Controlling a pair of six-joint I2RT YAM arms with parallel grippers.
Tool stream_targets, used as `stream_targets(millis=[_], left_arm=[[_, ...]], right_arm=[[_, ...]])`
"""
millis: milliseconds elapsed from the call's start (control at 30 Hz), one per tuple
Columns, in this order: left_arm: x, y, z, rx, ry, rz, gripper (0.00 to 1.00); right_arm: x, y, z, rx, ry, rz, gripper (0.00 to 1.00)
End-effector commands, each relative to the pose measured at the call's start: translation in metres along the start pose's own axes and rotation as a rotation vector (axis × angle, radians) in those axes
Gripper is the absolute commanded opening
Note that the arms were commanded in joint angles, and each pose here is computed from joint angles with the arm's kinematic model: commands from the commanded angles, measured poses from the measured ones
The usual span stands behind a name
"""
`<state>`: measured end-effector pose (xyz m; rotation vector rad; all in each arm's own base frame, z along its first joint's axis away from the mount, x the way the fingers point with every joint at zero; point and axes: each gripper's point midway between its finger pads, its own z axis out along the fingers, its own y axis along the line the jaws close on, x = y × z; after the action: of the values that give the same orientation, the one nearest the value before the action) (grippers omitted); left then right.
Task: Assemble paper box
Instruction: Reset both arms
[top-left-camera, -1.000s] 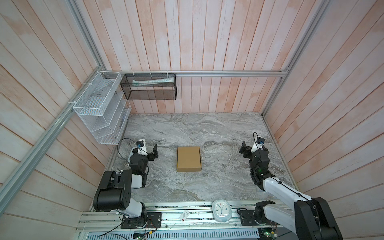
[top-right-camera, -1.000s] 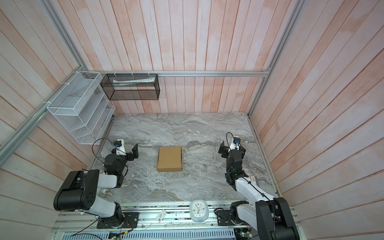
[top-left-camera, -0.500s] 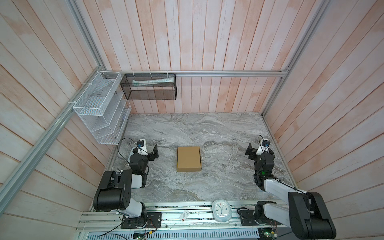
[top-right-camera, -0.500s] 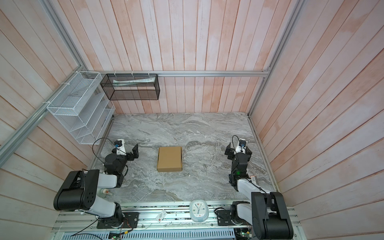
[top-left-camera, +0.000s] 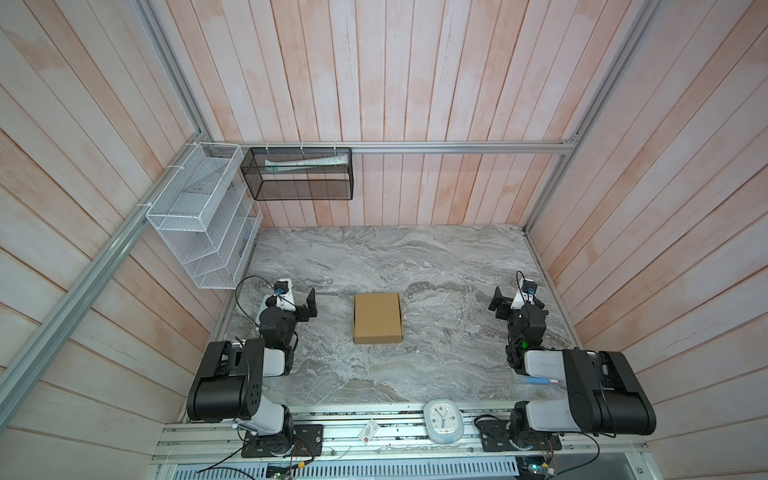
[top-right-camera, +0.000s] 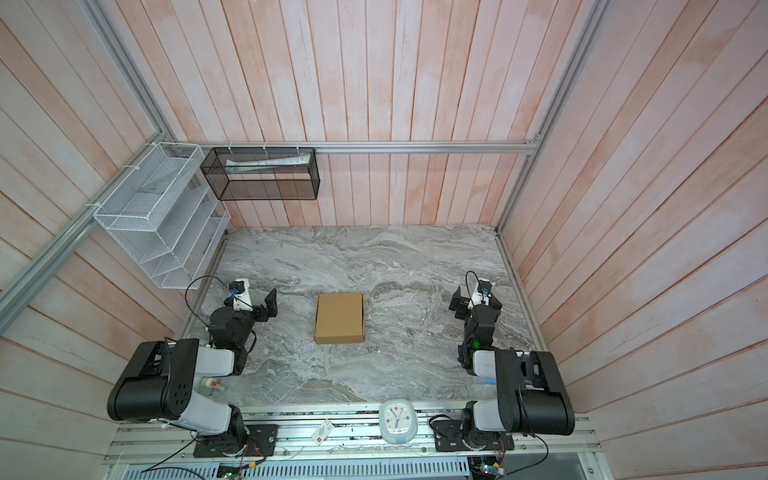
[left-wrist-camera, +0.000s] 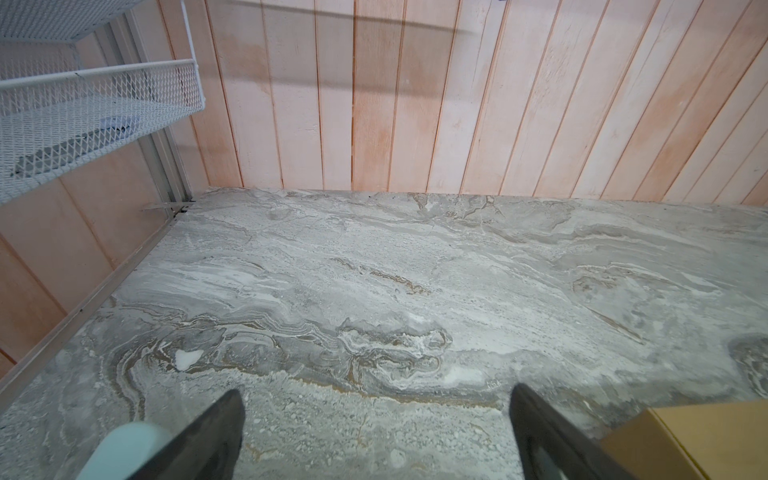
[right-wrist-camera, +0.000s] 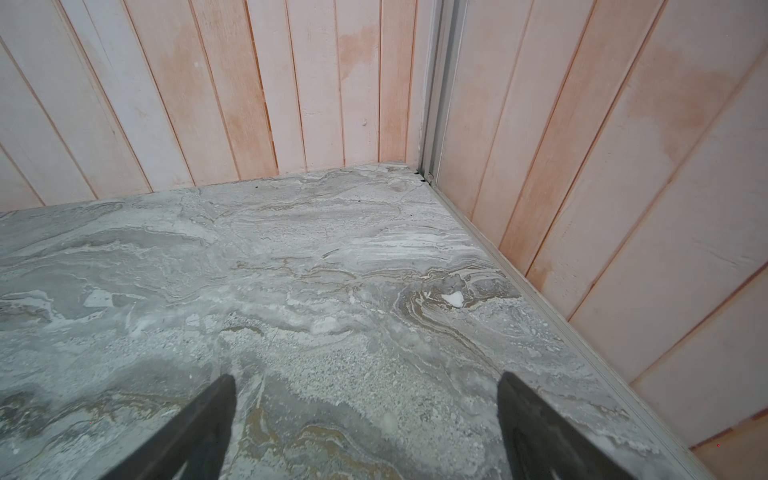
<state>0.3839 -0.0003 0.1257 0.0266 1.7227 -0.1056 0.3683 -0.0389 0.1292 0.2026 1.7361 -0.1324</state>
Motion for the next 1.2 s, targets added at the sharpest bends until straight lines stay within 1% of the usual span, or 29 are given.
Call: stream_targets(millis=[0,167,400,1167], left_arm=[[-0.003,0.000,0.004,0.004,-0.005,0.015,1.00],[-0.003,0.000,0.004,0.006,-0.005,0.015,1.00],[-0.003,0.000,0.004,0.004,-0.004,0.016,1.00],[-0.002,0.000,0.004,0.004,-0.002,0.015,1.00]], right_arm=[[-0.008,0.002,0.002,-0.017,-0.052,0.019,0.98],[0.000,0.004,0.005,-0.025,-0.041,0.015,0.98],[0.003,0.013,0.006,-0.075,-0.031,-0.015,0.98],[0.004,0.013,0.006,-0.077,-0.028,-0.017,0.98]])
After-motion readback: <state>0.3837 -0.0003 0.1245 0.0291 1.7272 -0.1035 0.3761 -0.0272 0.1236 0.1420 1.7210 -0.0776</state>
